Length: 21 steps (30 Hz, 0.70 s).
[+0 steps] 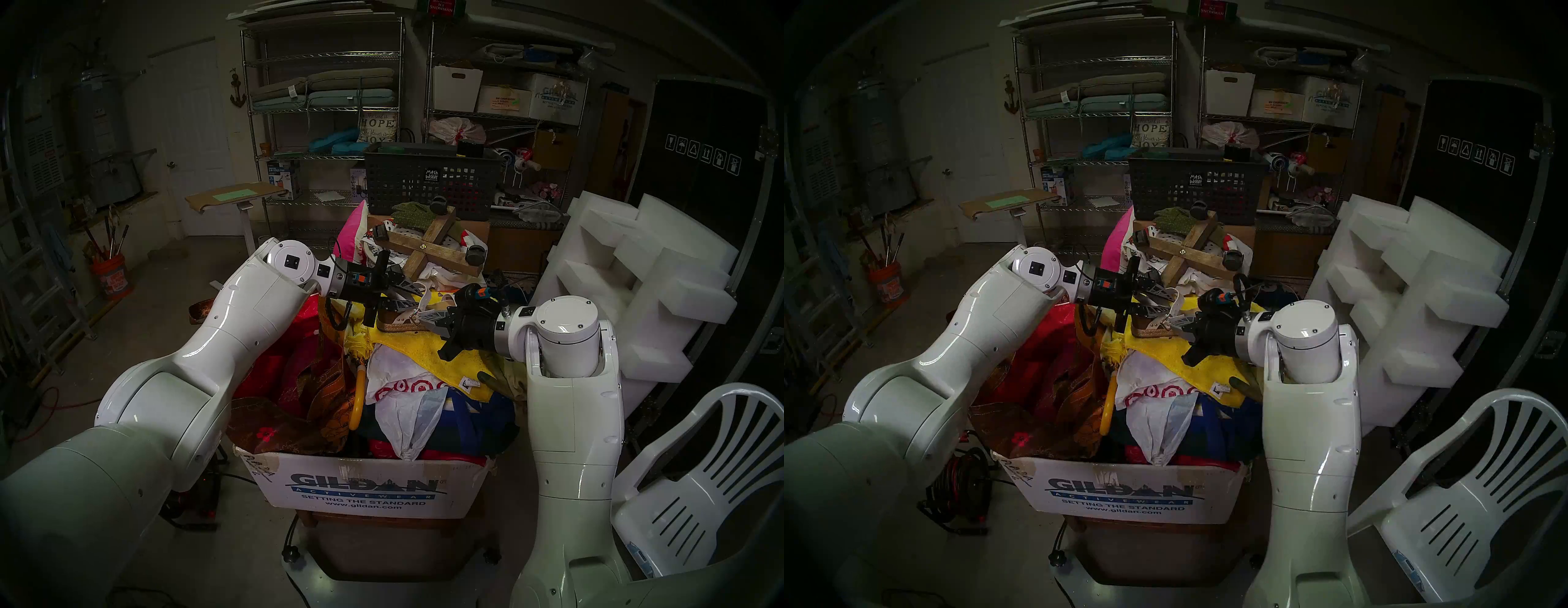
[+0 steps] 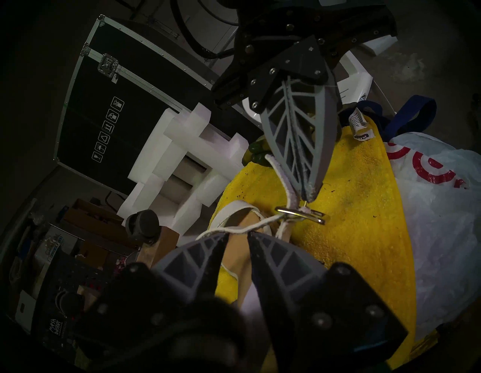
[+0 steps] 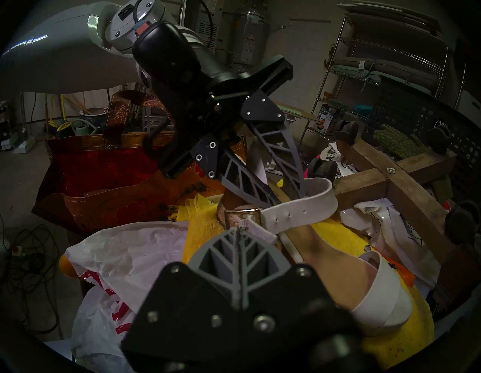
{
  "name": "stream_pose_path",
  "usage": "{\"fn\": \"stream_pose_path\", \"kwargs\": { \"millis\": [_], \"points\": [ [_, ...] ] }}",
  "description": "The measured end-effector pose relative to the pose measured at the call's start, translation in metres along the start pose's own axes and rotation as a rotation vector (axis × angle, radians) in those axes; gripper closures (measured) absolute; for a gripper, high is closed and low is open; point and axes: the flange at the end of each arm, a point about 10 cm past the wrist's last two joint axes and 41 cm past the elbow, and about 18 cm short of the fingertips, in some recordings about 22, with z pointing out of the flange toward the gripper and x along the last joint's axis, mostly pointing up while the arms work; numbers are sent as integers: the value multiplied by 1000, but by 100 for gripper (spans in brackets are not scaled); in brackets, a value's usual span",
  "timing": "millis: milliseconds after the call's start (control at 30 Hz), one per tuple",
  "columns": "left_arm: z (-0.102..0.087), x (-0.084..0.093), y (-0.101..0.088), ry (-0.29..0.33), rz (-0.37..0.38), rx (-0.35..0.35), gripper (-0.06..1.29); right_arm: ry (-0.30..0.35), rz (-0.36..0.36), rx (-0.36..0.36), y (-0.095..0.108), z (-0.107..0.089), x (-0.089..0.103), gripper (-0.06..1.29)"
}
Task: Unbuckle a shoe
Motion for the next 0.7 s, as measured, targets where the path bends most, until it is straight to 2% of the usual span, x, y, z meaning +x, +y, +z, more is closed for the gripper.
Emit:
{"fn": "stream_pose_path", "kwargs": {
  "millis": [167, 400, 700],
  "points": [
    [-4, 2, -2, -2, -4, -7, 77, 0, 1, -1, 0, 0, 0, 125],
    [-10, 0, -3, -8, -16, -11, 50, -1, 3, 0, 1, 0, -1, 125],
    [-12, -3, -3, -4, -18, -1, 48, -3, 6, 1, 1, 1, -2, 125]
  ]
}}
